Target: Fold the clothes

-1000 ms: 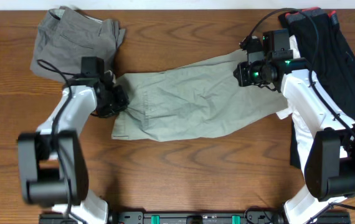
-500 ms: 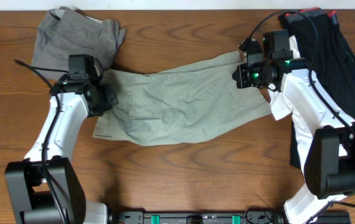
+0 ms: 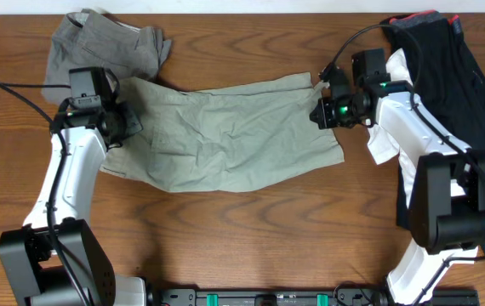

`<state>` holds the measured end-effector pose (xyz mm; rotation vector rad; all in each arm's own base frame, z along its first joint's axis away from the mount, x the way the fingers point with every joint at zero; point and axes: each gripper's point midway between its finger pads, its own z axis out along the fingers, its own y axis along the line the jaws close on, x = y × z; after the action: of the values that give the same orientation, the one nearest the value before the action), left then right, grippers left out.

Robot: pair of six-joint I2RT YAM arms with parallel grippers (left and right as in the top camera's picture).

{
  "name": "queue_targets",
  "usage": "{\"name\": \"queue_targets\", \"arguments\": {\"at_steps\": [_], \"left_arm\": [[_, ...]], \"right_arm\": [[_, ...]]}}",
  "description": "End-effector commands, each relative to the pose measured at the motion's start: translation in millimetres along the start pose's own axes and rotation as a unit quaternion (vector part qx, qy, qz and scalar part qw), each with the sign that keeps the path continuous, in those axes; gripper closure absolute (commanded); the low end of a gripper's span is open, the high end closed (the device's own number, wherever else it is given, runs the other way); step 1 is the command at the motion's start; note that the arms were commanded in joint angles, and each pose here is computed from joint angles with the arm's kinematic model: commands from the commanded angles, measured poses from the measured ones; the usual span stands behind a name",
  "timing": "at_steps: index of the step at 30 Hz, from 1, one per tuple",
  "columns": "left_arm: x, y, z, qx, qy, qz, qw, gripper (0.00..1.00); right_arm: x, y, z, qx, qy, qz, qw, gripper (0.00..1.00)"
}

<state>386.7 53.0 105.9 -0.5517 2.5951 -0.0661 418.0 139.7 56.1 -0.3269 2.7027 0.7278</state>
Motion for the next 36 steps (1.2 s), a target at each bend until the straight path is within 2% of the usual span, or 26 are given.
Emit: {"name": "queue_targets", "arguments": {"at_steps": [1, 9, 26, 36], "left_arm": [[-32, -4, -21, 0.002, -0.048, 0.008, 0.999, 0.94], [-49, -10, -38, 0.007, -0.064, 0.012, 0.998, 0.94], [-41, -24, -38, 0.040, -0.045, 0.018, 0.998, 0.94], [-32, -60, -42, 0.054, -0.046, 0.059, 0.996, 0.94]], "right_arm": [[4, -2, 13, -0.017, 0.013, -0.004, 1.000, 0.99], [11, -12, 30, -0.015, 0.025, 0.000, 1.000, 0.99], [13, -24, 50, -0.013, 0.026, 0.001, 1.000, 0.99], [22, -28, 56, -0.009, 0.042, 0.011, 0.999, 0.99]]}}
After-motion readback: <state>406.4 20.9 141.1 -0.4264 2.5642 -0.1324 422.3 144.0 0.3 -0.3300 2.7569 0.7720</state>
